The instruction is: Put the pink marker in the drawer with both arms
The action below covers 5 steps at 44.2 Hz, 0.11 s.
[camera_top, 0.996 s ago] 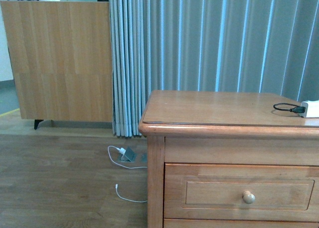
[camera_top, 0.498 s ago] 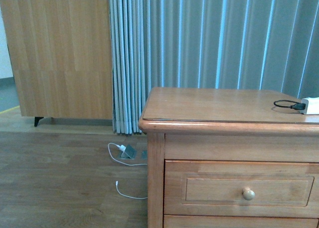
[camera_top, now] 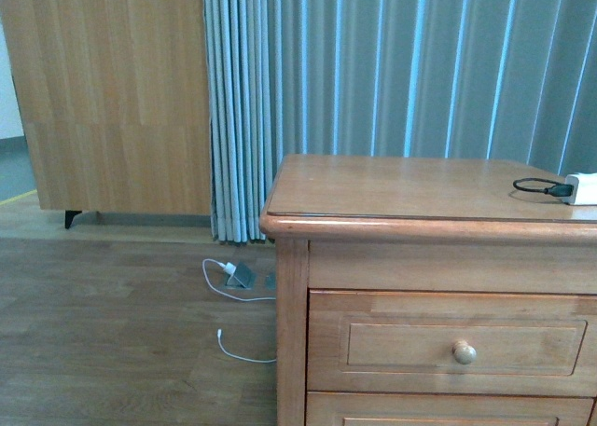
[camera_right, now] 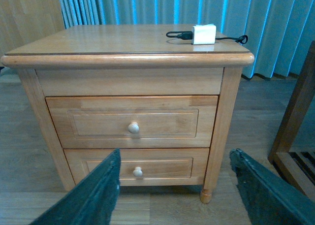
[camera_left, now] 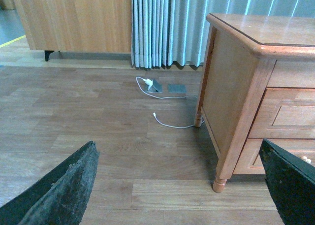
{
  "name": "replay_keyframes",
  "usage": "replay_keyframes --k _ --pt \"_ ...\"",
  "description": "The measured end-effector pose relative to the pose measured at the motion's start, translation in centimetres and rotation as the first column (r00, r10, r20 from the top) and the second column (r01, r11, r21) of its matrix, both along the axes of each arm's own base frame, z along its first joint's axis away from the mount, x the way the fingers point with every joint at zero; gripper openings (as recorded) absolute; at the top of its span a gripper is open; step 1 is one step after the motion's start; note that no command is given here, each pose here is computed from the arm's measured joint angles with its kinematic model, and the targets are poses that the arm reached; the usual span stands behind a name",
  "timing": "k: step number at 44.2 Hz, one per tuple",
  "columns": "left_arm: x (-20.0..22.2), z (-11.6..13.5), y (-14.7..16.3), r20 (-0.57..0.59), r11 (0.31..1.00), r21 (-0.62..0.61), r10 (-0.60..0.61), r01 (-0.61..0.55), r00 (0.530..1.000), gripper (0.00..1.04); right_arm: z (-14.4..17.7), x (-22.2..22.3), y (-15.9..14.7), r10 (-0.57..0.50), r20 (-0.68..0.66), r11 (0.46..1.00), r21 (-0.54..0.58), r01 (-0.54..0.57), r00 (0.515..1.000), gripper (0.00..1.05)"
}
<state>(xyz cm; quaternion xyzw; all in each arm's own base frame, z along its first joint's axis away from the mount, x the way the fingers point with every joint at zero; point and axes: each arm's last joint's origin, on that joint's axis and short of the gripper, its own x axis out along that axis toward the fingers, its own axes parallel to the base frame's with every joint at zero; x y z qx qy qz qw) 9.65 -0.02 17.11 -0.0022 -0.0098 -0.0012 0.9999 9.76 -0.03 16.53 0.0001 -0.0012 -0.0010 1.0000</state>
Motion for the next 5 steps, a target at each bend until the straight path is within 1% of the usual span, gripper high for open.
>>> replay_keyframes --k 5 --pt "0.00 0.00 0.00 0.000 1.000 0.000 0.000 0.000 1.000 0.99 0.00 0.00 0.00 0.000 0.000 1.000 0.000 0.000 1.000 0.89"
